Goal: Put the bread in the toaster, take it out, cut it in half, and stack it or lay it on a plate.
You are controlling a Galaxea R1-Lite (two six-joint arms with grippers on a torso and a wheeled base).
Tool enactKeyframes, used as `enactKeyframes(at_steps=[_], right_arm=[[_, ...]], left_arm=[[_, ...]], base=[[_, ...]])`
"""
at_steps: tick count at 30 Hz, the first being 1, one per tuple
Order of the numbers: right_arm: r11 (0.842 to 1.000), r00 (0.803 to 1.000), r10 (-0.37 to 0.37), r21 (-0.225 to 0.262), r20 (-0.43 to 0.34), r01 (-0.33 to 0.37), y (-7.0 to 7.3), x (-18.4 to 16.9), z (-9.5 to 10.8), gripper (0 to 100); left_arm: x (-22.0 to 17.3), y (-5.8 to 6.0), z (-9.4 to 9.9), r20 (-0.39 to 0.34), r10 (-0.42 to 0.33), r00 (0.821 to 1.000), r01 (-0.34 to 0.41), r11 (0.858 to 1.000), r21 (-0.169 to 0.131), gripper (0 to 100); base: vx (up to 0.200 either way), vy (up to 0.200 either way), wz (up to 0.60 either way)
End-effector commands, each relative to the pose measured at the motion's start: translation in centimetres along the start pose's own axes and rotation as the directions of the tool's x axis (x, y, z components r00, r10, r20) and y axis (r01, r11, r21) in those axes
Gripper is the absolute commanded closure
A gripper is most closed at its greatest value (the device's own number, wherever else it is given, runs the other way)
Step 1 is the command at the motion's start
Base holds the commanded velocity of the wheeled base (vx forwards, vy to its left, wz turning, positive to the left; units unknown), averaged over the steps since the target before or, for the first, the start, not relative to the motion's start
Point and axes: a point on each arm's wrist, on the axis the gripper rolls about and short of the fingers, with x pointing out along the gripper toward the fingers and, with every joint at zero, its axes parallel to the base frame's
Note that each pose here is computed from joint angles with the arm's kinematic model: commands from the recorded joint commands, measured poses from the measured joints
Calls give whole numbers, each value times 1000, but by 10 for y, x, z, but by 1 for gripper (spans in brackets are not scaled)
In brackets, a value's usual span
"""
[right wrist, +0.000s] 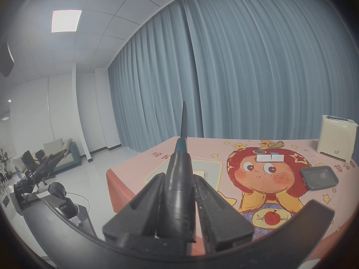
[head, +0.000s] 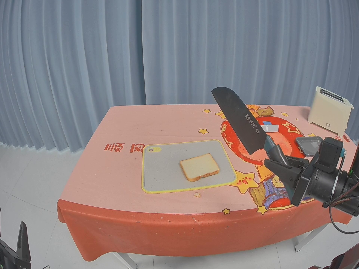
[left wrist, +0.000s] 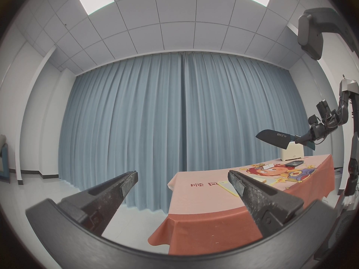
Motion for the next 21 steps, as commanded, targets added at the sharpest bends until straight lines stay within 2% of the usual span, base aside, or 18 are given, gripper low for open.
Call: enactKeyframes(at_steps=[1,5,8,11,14,21], right_arm=[[1000,1000,1,-1,2,-1,0,0,0,100],[1000,1000,3,-2,-1,-3,1,-1,0,100],[1000,1000,11,-2,-2,-11,2,-1,-1,100],[1000,1000,12,-4,-6,-12,2,-1,-1,100],[1000,1000,12,-3,-4,-12,3,0,-1,100],[1000,1000,13,-4,-4,-13,3,0,-1,100]], left_arm=[[-2,0,-2,-14,-16,1000,16,1000,1,0],[-4,-1,1,-57,-45,997,46,999,0,0],[-5,-2,8,-53,-93,994,93,996,-4,0],[-4,-2,13,-46,-97,994,97,995,-4,0],[6,-2,25,-71,-104,992,104,995,-5,0],[23,-2,38,-141,-129,982,128,992,-16,0]], base=[[0,0,0],[0,0,0],[0,0,0],[0,0,0],[0,0,0],[0,0,0]])
